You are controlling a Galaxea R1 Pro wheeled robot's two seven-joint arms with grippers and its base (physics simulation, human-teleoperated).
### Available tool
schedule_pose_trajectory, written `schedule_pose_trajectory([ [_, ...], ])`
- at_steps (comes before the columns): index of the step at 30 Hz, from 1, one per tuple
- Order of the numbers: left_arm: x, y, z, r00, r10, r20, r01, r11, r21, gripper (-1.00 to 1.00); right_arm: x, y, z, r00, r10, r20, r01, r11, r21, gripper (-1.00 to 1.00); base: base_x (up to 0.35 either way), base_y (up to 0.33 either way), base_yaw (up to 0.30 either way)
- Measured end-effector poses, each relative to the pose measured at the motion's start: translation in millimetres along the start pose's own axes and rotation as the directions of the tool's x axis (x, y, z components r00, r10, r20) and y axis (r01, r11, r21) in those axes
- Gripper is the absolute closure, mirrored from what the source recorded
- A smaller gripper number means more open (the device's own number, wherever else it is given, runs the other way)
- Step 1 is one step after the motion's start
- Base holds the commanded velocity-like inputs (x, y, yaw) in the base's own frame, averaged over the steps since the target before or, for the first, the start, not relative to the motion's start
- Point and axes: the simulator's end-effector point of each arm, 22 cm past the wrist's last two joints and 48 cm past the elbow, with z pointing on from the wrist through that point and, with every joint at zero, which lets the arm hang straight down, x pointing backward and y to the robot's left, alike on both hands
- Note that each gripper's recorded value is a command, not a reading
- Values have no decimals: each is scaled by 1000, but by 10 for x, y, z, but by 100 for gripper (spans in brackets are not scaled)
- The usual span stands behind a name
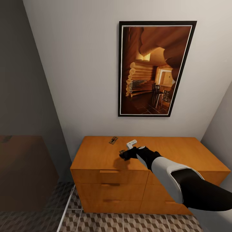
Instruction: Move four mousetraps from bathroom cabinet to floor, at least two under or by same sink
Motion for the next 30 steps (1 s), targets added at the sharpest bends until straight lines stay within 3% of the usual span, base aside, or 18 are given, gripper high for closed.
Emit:
schedule_pose_trajectory([
  [17, -3, -1, 0, 1000, 0, 1, 0, 1000, 0, -100, 93, 28, 21, 1000, -2, 27, 3, 1000, -11, -100, 0, 0, 0],
  [23, -3, 0, 0, 1000, 0, 1, 0, 1000, 0, -100, 132, 81, -24, 999, -3, 39, 7, 995, -96, -100, 0, 0, 0],
  [30, 1, -1, 0, 1000, 0, 0, 0, 1000, 0, -100, 168, 44, -68, 999, 9, 43, -4, 991, -132, -100, 0, 0, 0],
])
